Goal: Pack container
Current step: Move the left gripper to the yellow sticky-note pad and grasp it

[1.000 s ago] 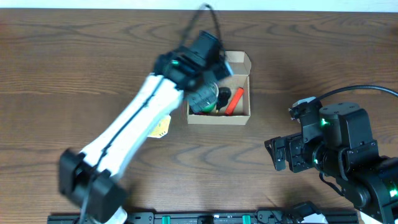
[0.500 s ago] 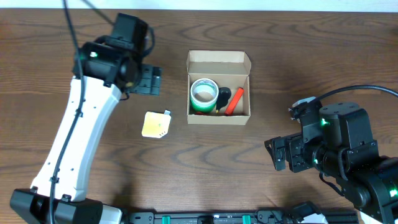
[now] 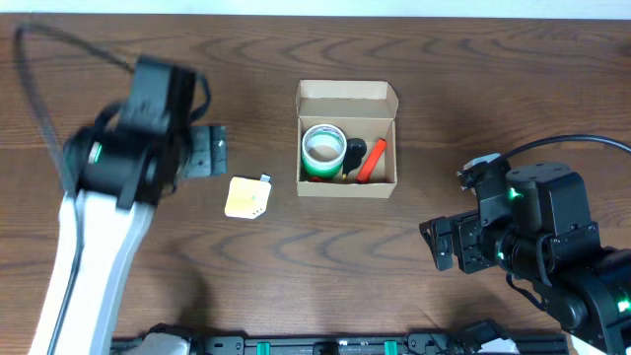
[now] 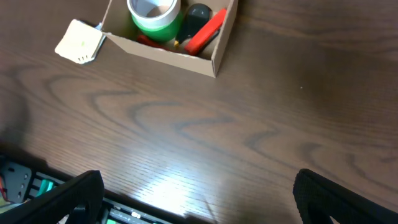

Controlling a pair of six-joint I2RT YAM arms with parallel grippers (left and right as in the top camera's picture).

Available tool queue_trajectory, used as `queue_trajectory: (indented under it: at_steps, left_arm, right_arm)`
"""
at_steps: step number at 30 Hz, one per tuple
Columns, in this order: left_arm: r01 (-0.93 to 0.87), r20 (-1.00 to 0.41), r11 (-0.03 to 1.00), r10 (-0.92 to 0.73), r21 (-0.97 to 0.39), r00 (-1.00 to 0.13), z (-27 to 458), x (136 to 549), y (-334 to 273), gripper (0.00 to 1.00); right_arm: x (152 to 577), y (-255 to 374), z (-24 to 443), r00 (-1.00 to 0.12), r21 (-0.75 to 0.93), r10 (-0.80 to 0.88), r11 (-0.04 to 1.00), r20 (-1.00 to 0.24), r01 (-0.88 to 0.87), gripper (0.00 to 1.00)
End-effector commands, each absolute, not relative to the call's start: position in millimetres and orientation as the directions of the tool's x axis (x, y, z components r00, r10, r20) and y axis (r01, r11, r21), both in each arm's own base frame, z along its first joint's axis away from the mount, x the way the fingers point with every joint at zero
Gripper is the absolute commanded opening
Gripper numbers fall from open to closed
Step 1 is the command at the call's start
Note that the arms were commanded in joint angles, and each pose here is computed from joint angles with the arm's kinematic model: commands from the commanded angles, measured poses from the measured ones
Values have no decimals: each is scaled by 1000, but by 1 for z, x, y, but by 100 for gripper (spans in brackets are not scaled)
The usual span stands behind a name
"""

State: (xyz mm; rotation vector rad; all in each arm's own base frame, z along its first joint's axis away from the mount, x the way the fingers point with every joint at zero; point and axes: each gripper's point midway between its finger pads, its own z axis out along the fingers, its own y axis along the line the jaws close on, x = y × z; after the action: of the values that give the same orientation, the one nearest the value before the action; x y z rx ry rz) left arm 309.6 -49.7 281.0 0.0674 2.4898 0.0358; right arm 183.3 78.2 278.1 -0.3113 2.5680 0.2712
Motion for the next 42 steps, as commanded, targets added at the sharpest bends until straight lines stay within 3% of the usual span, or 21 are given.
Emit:
queue_trajectory:
  at_steps: [1, 10, 17, 22, 33, 42]
  left_arm:
    - [135, -603, 989, 138, 51, -786, 247, 302, -56, 95]
    - [352, -595, 931, 230, -96, -770, 138, 312, -103, 95]
    - [331, -495, 937, 237, -111, -836, 81, 317, -104, 95]
    - [213, -414, 973, 159, -87, -896, 47, 323, -92, 95]
    - [248, -383, 968, 240, 29, -892, 25, 323, -99, 95]
    - [290, -358, 957, 278, 20, -891, 14, 318, -112, 95]
  right_arm:
    - [182, 78, 279, -828, 130, -169, 952, -534, -278, 99]
    - [182, 78, 279, -828, 130, -169, 952, -534, -278, 99]
    - [182, 78, 279, -828, 130, -169, 952, -534, -278, 99]
    - [182, 78, 279, -828, 130, -169, 952, -534, -278, 99]
    - [182, 78, 279, -828, 130, -169, 952, -534, -278, 99]
    - [182, 78, 279, -828, 130, -169, 952, -534, -278, 99]
